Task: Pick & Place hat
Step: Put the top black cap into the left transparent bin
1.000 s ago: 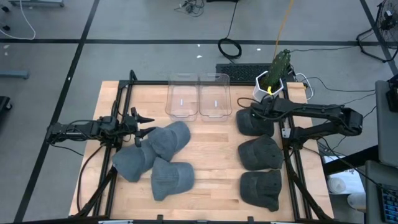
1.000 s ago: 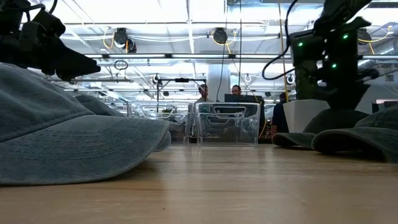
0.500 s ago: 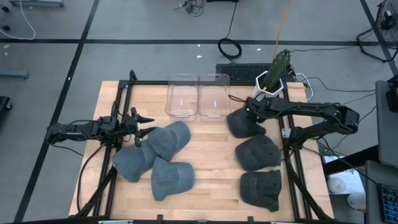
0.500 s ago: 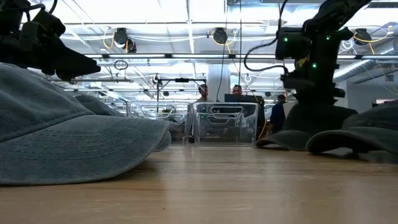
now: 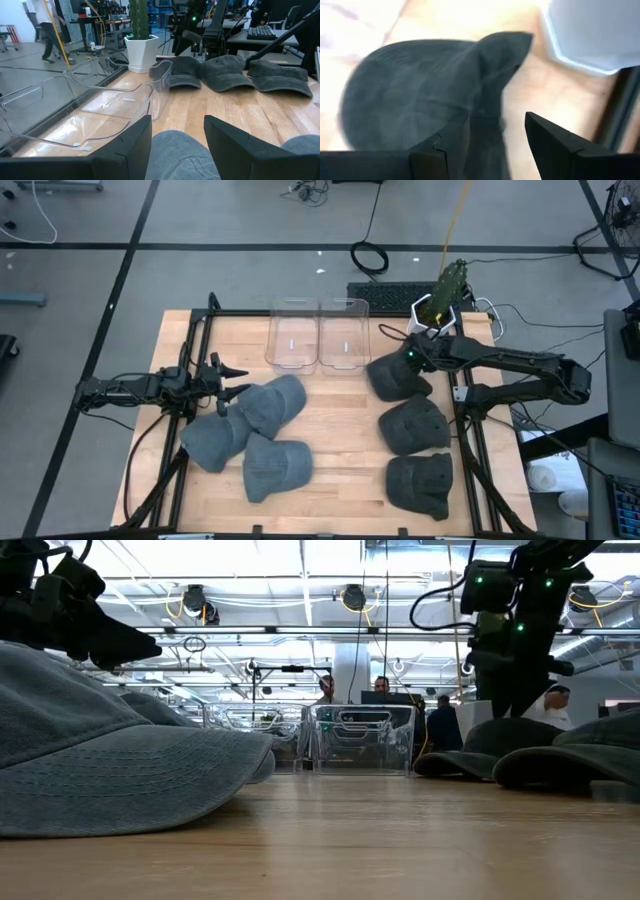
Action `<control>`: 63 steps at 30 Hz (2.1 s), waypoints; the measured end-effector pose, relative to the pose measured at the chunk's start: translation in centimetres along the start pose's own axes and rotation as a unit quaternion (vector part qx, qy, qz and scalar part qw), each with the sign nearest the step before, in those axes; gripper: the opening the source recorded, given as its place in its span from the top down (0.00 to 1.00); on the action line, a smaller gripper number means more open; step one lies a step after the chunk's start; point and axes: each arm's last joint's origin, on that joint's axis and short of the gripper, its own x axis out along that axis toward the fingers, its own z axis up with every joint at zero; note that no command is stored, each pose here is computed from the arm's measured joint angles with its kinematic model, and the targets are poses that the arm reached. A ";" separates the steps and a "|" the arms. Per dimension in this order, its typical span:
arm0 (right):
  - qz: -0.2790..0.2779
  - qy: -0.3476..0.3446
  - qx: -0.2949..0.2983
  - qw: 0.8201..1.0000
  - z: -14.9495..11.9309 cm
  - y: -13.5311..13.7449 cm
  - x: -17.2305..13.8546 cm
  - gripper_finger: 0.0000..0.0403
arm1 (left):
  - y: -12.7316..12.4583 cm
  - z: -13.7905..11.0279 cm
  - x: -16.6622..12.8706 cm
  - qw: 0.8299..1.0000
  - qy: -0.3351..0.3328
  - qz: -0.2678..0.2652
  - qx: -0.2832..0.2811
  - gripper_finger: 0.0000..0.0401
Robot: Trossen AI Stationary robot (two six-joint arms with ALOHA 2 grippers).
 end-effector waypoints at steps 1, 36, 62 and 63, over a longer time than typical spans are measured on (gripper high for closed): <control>0.009 0.001 -0.001 1.000 -0.1 -0.1 -0.2 0.55 | 0.0 0.0 0.0 1.000 0.000 0.000 0.000 0.52; 0.057 0.081 -0.119 0.988 -3.0 2.8 2.4 0.92 | 0.0 0.0 0.0 1.000 0.000 0.000 0.000 0.52; 0.396 -0.124 -0.179 0.892 -3.6 8.2 -8.7 1.00 | 0.0 0.0 0.0 1.000 0.000 0.000 0.000 0.52; 0.407 -0.127 -0.188 0.885 -3.9 9.0 -8.7 1.00 | 0.0 0.0 0.0 1.000 0.000 0.000 0.000 0.52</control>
